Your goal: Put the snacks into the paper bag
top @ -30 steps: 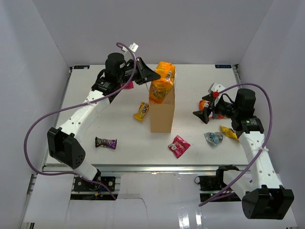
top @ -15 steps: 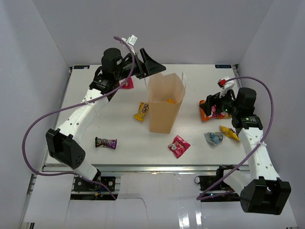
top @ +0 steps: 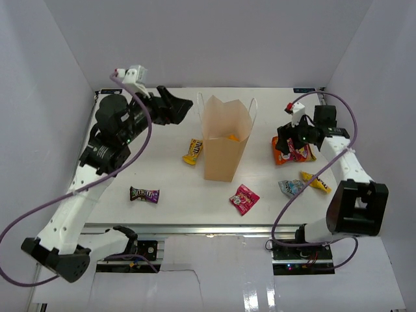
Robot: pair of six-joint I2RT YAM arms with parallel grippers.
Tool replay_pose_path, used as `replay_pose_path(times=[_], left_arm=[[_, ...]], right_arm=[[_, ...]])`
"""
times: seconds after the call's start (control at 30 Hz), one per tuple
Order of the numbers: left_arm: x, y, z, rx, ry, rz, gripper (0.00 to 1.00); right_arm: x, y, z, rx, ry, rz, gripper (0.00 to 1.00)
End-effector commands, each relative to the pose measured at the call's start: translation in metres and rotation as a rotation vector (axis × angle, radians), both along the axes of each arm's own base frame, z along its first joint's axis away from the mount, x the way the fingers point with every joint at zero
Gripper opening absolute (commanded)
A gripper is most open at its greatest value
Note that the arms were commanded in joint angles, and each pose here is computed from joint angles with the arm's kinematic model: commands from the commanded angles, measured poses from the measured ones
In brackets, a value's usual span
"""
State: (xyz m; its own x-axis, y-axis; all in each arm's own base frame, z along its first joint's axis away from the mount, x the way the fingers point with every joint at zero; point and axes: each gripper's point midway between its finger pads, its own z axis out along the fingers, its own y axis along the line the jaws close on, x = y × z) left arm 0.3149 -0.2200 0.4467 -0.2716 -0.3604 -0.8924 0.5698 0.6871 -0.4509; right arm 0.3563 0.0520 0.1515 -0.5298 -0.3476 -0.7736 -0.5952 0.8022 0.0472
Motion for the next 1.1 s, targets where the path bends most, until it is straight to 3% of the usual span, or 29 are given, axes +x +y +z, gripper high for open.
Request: replay_pose_path(times=[0.0,0.07,0.13,0.23,0.37,0.53,0.67,0.8,1.03,1.07], left_arm=[[0.006,0.058,-0.065,0.151,0.113,0.291,0.98],[-0.007,0.071,-0.104,0.171,0.181,0.326,0.98],[-0.019,0.087,-0.148,0.177,0.269,0.399,0.98],[-0.032,0.097,-0.19,0.146,0.362,0.447,0.98],[-0.052,0.104,-0.243,0.082,0.479,0.486,0.98],[-0.056,0.108,-0.256,0.098,0.502,0.496,0.98],[-0.053,0.106,-0.251,0.114,0.495,0.487,0.98],[-0.051,0.104,-0.252,0.12,0.503,0.483,0.98],[-0.054,0.104,-0.253,0.117,0.502,0.475,0.98],[-0.054,0.104,-0.254,0.116,0.503,0.474,0.98]], right_arm=[[0.02,-0.005,-0.015,-0.113,0.058,0.095,0.9],[0.029,-0.012,-0.025,-0.163,0.115,0.029,0.9],[0.043,-0.008,-0.037,-0.187,0.152,-0.14,0.9],[0.05,-0.014,-0.046,-0.371,0.096,-0.316,0.9],[0.045,-0.01,-0.064,-0.465,0.101,-0.456,0.9],[0.04,-0.031,-0.086,-0.556,0.129,-0.609,0.9],[0.037,-0.03,-0.096,-0.555,0.133,-0.598,0.91],[0.029,-0.026,-0.122,-0.565,0.202,-0.555,0.98],[0.028,-0.018,-0.132,-0.498,0.205,-0.506,0.69],[0.026,-0.021,-0.135,-0.497,0.212,-0.502,0.59]])
